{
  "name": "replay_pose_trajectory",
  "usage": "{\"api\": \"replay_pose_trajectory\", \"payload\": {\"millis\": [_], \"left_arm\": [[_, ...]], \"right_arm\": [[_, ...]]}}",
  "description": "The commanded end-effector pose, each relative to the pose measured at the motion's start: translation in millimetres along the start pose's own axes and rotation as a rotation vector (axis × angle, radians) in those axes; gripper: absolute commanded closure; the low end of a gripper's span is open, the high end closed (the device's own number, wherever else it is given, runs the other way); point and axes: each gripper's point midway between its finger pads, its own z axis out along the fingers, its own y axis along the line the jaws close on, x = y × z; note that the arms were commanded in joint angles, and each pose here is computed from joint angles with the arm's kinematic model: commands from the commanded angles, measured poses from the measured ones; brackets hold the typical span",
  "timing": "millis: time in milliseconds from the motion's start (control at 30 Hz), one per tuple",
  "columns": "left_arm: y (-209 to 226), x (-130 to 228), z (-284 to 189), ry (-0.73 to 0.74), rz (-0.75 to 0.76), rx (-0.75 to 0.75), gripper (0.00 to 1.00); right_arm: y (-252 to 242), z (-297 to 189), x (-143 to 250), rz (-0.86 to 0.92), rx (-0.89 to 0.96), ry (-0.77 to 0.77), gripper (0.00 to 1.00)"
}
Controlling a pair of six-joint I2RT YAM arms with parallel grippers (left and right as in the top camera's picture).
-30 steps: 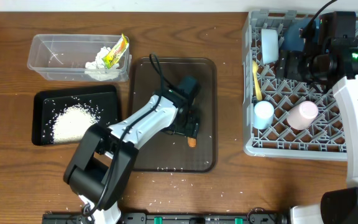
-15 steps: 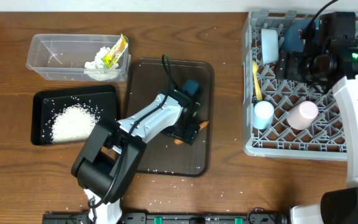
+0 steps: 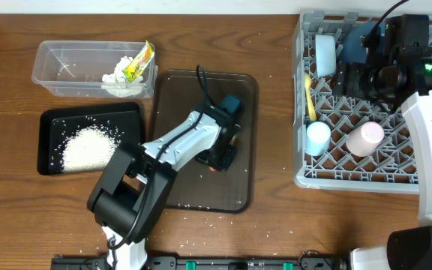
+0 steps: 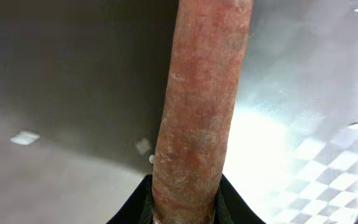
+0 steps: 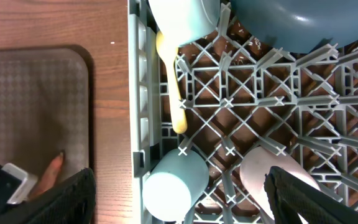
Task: Sort waste into correct bins and load items into the dishwasher rack
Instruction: 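Carry the carrot to the black tray and drop it with the left gripper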
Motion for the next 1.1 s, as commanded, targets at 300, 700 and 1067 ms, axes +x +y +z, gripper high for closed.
{"api": "replay_pose_trajectory", "payload": {"millis": [300, 700, 1067], "left_arm": [[166.1, 2.2, -126.2, -0.234, -0.706, -0.298, 0.88], [273.0, 71.3, -77.7, -0.162, -1.217, -0.303, 0.87], [283.5, 85.6, -28.6, -0.181, -1.267, -0.304, 0.59]], "right_arm": [[-1.2, -7.4, -4.7, 0.006, 0.007, -0.025, 0.14], [-1.2, -7.4, -5.1, 0.006, 0.007, -0.027, 0.14], [-1.3, -7.3, -3.9, 0.007, 0.007, -0.022, 0.14]]}}
